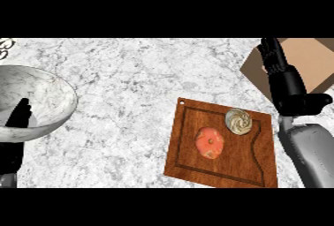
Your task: Pick the squash from the cutting board and place it in the cardboard box
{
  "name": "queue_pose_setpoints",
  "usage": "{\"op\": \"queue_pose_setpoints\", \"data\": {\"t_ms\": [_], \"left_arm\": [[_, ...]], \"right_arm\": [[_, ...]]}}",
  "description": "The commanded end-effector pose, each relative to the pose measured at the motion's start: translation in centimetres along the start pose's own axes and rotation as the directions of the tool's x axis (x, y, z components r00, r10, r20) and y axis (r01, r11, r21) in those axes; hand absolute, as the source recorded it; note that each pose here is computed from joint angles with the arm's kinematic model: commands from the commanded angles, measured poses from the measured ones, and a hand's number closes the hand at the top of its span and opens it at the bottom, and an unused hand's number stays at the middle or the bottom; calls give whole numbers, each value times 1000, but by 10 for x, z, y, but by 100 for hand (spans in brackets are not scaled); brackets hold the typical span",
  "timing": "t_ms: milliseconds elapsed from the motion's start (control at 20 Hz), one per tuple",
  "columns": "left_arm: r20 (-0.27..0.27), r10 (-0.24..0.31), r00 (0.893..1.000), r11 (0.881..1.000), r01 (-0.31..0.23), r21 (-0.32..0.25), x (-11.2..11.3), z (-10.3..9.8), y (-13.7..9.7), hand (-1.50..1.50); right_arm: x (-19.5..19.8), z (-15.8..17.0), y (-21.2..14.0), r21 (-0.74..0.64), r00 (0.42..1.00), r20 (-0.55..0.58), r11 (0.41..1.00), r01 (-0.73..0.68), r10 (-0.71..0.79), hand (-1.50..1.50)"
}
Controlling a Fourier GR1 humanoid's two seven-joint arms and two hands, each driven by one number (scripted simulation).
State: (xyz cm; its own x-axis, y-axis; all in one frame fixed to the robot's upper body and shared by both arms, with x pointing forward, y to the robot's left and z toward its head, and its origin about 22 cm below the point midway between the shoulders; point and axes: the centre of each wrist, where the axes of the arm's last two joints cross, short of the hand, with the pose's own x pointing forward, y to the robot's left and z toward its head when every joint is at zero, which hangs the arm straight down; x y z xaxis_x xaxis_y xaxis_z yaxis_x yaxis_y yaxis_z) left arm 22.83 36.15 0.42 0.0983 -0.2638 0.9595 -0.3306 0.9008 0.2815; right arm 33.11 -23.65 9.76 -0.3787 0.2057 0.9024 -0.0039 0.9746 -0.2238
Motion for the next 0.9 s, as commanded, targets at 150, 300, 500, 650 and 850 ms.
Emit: {"op": "queue_pose_setpoints", "data": {"t_ms": [150, 300, 500, 650, 850], "left_arm": [[7, -211, 977, 977, 211, 4, 15, -19, 17, 0], [-9, -228, 974, 973, 227, -39, 10, -15, 15, 0], [-38, -282, 959, 958, 279, -57, 1, -16, 10, 0], [-14, -275, 961, 960, 274, -46, 14, -25, 2, 0], [-25, -279, 960, 958, 276, -82, 9, -32, -5, 0]], "right_arm": [[-32, 37, 24, 263, 961, -169, 930, 256, -217, -150], [14, 6, -5, 479, 936, 204, 805, -350, 285, -150], [-79, 108, -7, 564, 982, -2, 811, -155, 190, -150], [-103, 127, -8, 482, 993, -35, 869, 112, -109, -150], [-117, 109, -49, 546, 990, 79, 836, 54, -116, -150]]}}
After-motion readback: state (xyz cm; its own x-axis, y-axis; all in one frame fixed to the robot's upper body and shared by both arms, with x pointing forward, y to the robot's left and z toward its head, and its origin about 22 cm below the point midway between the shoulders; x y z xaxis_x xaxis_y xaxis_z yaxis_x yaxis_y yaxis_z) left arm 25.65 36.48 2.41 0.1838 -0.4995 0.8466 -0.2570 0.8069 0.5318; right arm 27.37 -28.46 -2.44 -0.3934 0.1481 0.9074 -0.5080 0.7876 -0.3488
